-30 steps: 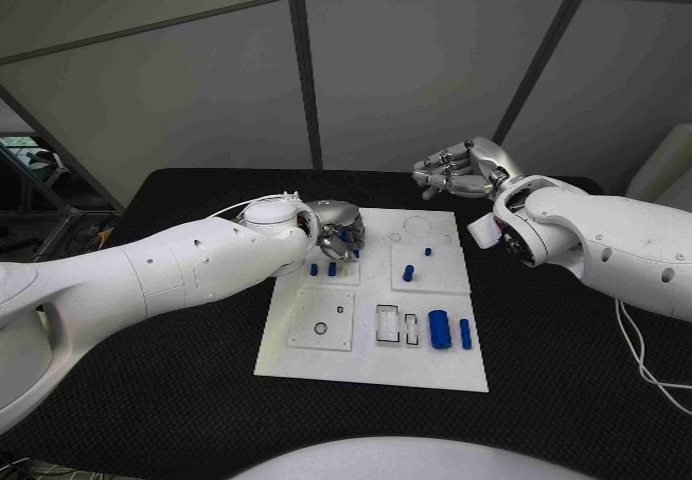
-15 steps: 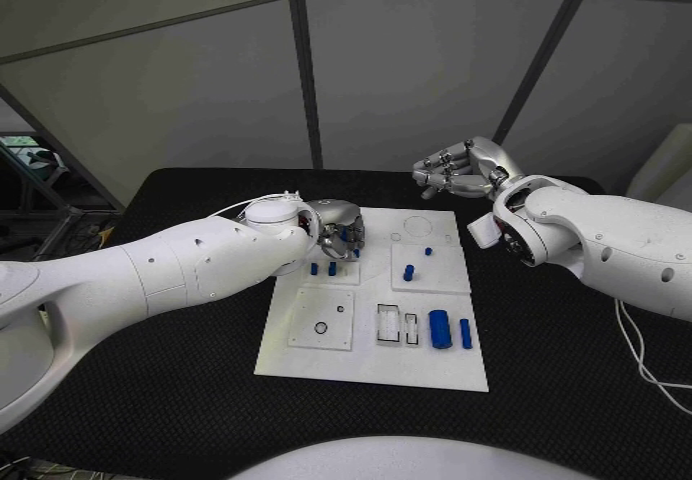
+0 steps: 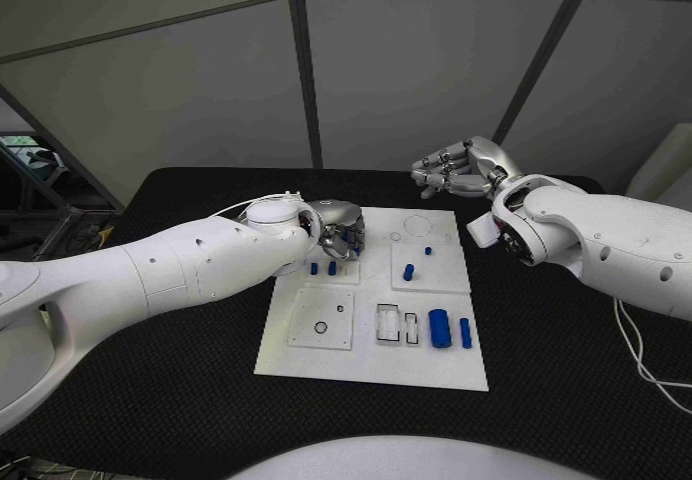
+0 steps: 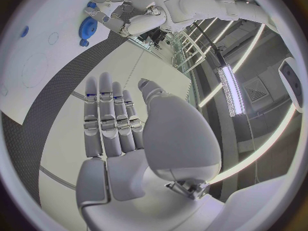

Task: Assemble the parts on the task board

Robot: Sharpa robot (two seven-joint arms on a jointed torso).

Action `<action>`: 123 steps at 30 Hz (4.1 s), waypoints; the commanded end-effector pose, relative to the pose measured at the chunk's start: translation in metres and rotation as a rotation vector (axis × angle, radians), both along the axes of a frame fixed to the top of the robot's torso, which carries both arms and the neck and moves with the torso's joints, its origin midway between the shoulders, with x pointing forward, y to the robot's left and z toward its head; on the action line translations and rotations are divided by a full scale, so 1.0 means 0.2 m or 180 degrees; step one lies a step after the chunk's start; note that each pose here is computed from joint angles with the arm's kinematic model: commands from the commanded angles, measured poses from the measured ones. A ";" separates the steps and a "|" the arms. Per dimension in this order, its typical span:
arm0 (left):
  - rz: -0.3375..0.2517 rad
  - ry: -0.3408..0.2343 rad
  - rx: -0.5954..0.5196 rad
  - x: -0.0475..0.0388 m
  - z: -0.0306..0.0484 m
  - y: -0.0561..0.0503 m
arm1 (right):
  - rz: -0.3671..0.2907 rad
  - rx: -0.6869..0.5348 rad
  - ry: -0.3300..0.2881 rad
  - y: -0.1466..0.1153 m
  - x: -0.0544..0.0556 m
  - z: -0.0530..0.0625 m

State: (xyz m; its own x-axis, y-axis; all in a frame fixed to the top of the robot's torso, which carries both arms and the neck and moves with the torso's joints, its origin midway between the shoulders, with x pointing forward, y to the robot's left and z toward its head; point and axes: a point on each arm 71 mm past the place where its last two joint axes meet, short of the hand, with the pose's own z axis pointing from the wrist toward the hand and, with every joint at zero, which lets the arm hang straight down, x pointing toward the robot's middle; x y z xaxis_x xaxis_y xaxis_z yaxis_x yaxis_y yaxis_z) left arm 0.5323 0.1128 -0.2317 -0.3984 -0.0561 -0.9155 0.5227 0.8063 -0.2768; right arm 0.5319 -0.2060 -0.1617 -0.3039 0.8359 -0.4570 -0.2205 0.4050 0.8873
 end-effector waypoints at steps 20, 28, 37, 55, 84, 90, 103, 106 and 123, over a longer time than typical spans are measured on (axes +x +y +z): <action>0.0000 -0.0111 -0.0223 -0.017 0.034 0.05 | 0.0028 -0.0002 -0.0004 0.00 0.00 0.00; 0.0096 -0.0213 -0.0489 -0.002 0.160 0.10 | 0.0017 -0.0006 -0.0009 0.00 0.01 0.00; 0.0203 -0.0192 -0.0537 -0.009 0.207 0.20 | 0.0008 -0.0011 -0.0012 -0.01 0.01 0.00; 0.0431 0.0055 -0.0411 -0.027 0.139 0.36 | 0.0005 -0.0032 -0.0023 -0.02 0.01 0.00; 0.0428 0.0184 -0.0360 -0.021 0.064 0.33 | 0.0020 -0.0032 -0.0026 -0.01 0.01 0.00; 0.0426 0.0208 -0.0344 -0.020 0.057 0.33 | 0.0025 -0.0032 -0.0025 -0.01 0.01 0.00; 0.0412 0.0218 -0.0227 -0.018 0.041 0.32 | 0.0030 -0.0031 -0.0022 -0.01 0.00 0.00; 0.0411 0.0223 -0.0213 -0.019 0.039 0.32 | 0.0030 -0.0032 -0.0021 -0.01 0.00 0.00; 0.0397 0.0262 -0.0185 -0.020 0.022 0.32 | 0.0029 -0.0036 -0.0008 -0.01 0.01 0.00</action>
State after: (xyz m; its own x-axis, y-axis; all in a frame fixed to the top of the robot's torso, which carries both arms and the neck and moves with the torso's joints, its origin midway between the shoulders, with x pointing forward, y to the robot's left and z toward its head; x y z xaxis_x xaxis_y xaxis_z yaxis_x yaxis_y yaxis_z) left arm 0.5282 0.1760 -0.2266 -0.4503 -0.1773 -0.8751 0.3937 0.8402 -0.3728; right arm 0.5332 -0.2086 -0.1630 -0.3029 0.8307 -0.4672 -0.2217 0.4154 0.8822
